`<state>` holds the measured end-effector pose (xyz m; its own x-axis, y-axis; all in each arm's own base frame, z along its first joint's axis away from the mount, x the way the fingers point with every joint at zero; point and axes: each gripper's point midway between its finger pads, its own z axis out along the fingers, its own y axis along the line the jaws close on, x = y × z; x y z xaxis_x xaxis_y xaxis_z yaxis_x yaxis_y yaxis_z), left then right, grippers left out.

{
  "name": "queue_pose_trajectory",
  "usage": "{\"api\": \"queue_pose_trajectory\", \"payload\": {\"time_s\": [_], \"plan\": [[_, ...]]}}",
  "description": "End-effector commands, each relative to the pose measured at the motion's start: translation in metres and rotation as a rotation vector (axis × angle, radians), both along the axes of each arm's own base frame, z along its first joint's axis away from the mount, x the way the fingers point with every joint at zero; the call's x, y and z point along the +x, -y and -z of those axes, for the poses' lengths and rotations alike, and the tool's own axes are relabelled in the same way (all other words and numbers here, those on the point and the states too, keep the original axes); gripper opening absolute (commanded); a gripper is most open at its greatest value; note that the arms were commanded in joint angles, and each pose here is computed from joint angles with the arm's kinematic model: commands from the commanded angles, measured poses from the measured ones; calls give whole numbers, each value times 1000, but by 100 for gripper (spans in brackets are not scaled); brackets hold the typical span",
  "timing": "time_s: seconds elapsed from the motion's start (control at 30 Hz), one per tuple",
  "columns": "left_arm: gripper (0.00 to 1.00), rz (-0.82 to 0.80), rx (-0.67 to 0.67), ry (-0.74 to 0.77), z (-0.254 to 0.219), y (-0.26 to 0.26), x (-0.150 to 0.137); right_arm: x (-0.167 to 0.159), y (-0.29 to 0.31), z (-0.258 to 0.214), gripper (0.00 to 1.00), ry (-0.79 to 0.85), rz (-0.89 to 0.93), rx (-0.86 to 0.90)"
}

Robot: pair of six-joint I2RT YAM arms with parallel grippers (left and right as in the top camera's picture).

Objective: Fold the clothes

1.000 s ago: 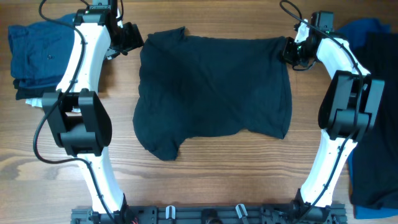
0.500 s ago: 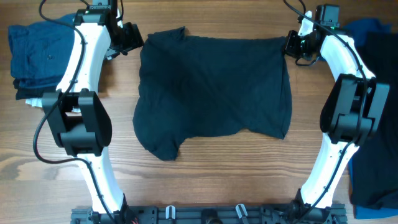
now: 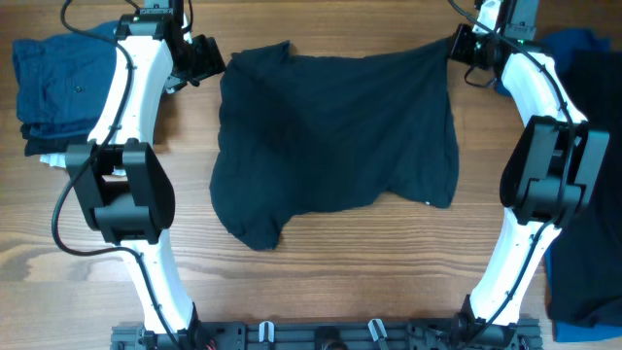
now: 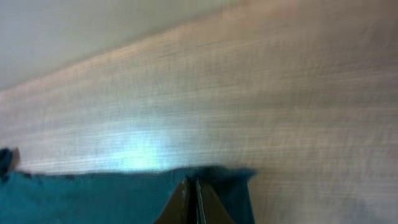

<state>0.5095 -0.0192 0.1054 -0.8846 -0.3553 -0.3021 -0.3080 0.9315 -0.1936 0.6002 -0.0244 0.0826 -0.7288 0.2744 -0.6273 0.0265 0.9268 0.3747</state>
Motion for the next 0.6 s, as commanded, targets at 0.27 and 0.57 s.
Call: {"api": "queue_pose_trajectory", "payload": {"time_s": [0.27,0.57], "plan": [[77,4,28,-20,10,-6,-2,32,9,4,5,111,55,-135],[84,-8,59,-39,11,-12,-6,-135,8,-60,49,-398,-4,-101]]}}
